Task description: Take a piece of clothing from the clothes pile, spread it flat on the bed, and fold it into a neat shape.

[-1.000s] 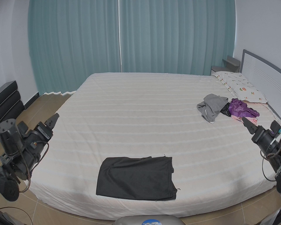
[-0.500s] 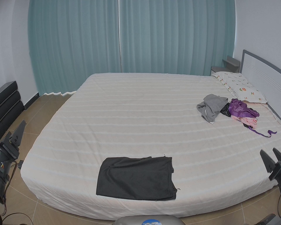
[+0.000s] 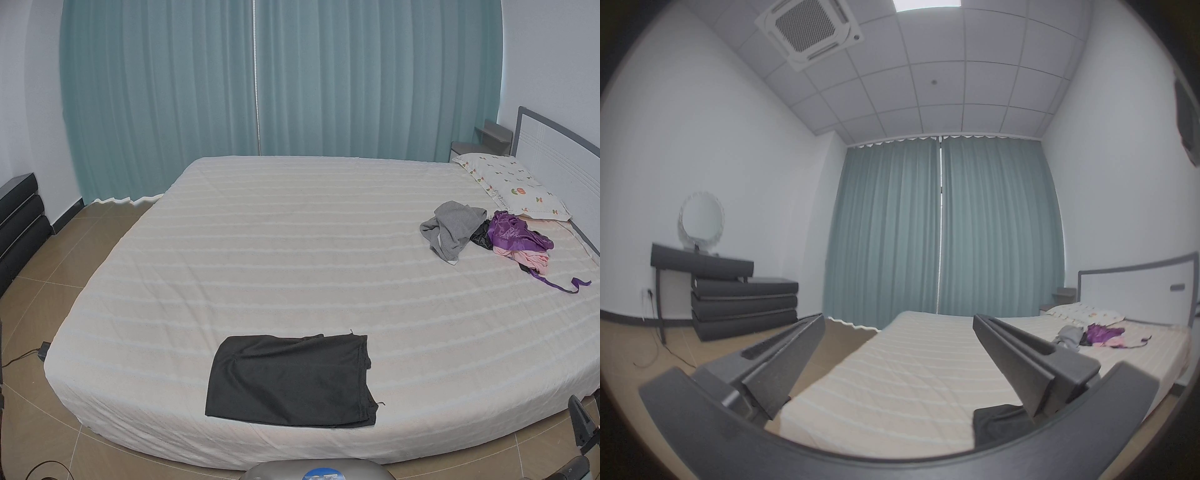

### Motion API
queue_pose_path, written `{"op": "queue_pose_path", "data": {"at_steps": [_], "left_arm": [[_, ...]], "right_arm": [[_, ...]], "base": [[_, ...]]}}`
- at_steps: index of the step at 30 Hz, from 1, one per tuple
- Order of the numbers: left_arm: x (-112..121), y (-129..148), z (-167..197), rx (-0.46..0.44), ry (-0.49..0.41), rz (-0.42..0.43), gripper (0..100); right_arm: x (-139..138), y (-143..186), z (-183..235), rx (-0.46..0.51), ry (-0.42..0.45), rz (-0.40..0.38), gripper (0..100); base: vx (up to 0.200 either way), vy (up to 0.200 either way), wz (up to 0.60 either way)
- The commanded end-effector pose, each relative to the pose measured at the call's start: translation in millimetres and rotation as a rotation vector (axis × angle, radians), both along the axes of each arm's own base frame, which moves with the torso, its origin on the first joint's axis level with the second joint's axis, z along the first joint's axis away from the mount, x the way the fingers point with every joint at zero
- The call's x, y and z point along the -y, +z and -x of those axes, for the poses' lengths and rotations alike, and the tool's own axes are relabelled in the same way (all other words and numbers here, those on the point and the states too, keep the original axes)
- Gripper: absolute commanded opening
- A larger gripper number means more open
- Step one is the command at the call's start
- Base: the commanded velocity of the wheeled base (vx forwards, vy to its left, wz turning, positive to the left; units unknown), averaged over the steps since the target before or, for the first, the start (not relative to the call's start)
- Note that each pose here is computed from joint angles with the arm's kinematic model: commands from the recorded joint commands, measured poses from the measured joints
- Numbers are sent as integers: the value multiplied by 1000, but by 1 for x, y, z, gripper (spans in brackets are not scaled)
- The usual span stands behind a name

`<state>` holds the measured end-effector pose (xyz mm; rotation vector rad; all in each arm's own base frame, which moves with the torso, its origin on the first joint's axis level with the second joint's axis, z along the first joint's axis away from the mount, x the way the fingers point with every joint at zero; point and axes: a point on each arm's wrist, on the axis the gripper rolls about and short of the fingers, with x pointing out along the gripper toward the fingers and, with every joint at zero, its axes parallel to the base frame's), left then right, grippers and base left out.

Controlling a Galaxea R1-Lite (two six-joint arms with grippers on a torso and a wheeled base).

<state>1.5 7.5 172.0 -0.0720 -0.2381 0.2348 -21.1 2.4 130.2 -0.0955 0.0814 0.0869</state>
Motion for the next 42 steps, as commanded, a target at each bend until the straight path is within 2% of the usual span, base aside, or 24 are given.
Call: {"op": "queue_pose_path", "data": {"at_steps": [1,5,7,9,12,16,17,21,24,25,26,27,28,31,35,38,42], "left_arm": [[-2,-12,33,110,71,-67,100],[0,-20,44,122,138,-94,100],[1,-23,46,125,145,-96,100],[1,-28,49,133,100,-112,100],[2,-39,43,97,64,-125,100],[3,-51,36,74,-9,-148,100],[4,-61,31,63,-53,-164,100],[5,-64,30,68,-87,-170,100],[5,-65,29,55,-91,-169,100],[5,-69,28,16,-109,-167,100],[6,-72,27,-12,-124,-166,100],[6,-72,27,-12,-124,-166,100],[6,-78,26,-69,-156,-145,100],[6,-87,25,-145,-177,-94,100],[7,-96,24,-234,-206,-77,100],[8,-97,24,-244,-232,-83,100],[7,-97,24,-242,-231,-79,100]], "right_arm": [[0,10,31,220,-14,72,100],[3,10,33,237,-114,101,100],[3,8,32,232,-126,102,100],[3,2,29,209,-117,97,100],[3,-7,23,181,-114,97,100],[2,-14,15,239,-78,95,100],[1,-22,10,279,-29,96,100],[0,-28,5,348,16,107,100],[0,-34,4,287,11,106,100],[0,-43,2,203,8,103,100],[0,-46,2,169,8,97,100],[0,-46,2,169,8,97,100],[0,-46,2,161,22,80,100],[0,-46,2,162,21,102,100],[0,-47,2,158,20,101,100],[0,-46,2,151,21,95,100],[0,-47,3,133,22,26,100]], "base": [[0,0,0],[0,0,0],[0,0,0],[0,0,0],[0,0,0],[0,0,0],[0,0,0],[0,0,0],[0,0,0],[0,0,0],[0,0,0],[0,0,0],[0,0,0],[0,0,0],[0,0,0],[0,0,0],[0,0,0]]}}
